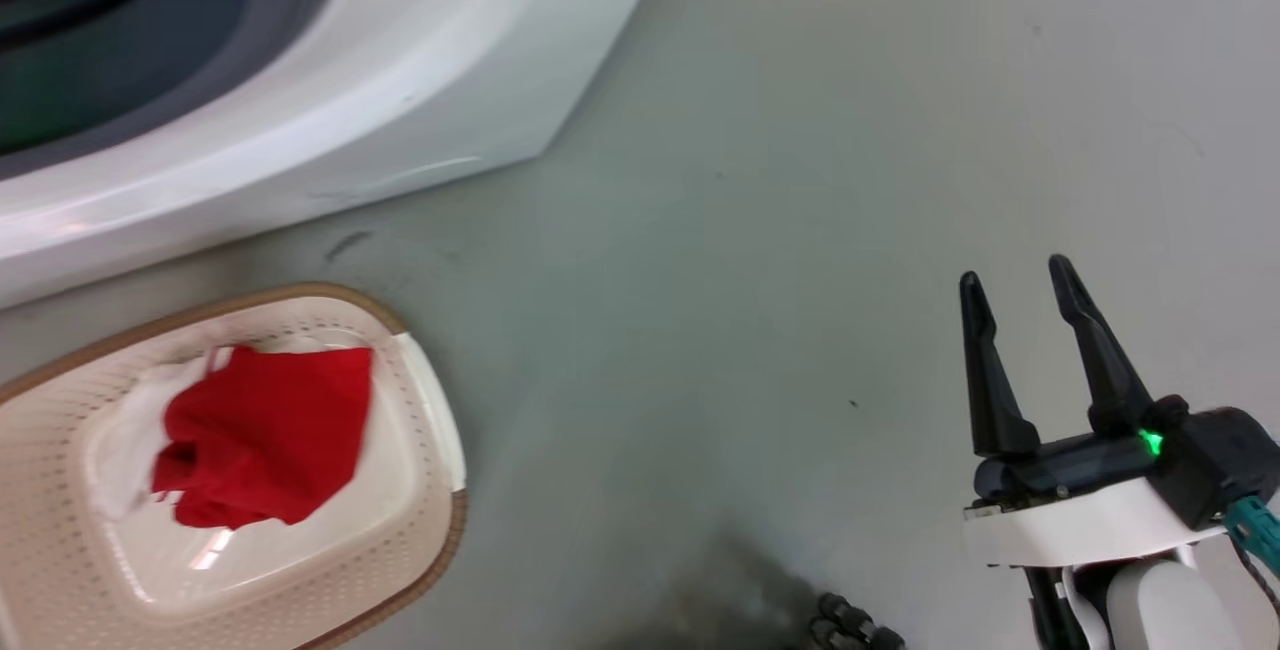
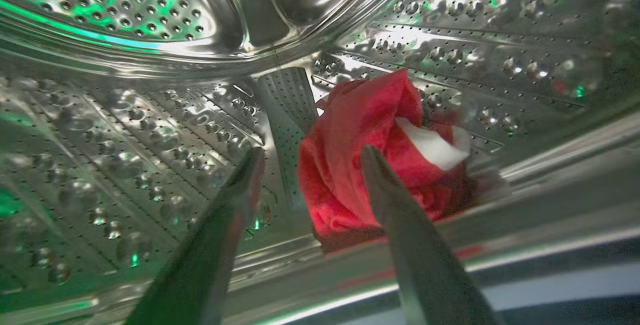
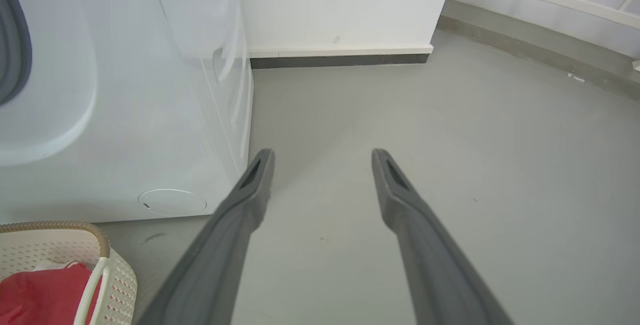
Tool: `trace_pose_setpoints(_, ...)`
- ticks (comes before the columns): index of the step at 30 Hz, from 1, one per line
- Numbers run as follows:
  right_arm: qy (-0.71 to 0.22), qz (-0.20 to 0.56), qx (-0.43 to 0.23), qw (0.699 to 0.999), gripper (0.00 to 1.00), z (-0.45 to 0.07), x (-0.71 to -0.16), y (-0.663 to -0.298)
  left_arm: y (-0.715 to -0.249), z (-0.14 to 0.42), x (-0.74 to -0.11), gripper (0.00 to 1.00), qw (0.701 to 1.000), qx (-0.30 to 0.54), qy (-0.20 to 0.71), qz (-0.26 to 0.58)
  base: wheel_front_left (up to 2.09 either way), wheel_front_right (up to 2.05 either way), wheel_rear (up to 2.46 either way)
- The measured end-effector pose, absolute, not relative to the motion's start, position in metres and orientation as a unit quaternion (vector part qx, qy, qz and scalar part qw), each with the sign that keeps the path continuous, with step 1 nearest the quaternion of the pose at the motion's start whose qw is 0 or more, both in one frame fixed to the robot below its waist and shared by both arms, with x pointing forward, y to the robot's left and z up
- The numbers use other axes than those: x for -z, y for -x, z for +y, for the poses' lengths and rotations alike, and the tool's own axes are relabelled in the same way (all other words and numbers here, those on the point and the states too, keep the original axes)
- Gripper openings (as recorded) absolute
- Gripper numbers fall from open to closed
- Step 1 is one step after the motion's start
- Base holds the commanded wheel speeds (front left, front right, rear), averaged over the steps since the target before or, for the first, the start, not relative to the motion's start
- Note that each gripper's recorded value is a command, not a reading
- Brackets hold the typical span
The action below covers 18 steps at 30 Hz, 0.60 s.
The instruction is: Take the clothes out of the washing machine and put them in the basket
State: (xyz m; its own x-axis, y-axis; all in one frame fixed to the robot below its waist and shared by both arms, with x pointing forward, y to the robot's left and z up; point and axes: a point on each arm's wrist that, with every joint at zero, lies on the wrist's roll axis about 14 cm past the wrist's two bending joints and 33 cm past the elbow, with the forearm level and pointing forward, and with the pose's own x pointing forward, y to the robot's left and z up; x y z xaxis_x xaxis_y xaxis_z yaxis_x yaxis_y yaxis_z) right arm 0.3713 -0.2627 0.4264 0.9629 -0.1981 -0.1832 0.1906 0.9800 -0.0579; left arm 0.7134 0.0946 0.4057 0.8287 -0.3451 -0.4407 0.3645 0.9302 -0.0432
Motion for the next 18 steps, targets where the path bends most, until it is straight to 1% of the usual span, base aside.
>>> trace_pose_setpoints(8,0.020,0.127,0.114,0.985,1.00,-0.267,-0.412,-0.363,-0.756,0.070,-0.376,1.00,0.943,0.187,-0.012,0.276,0.00,0.00,0.00)
trace_pose_setpoints(13,0.024,0.144,0.123,0.982,1.00,-0.271,-0.404,-0.359,-0.756,0.052,-0.337,1.00,0.925,0.189,-0.007,0.329,0.00,0.00,0.00)
trace_pose_setpoints(18,0.023,0.151,0.122,0.981,1.00,-0.270,-0.399,-0.360,-0.751,0.056,-0.308,1.00,0.914,0.175,-0.011,0.365,0.00,0.00,0.00)
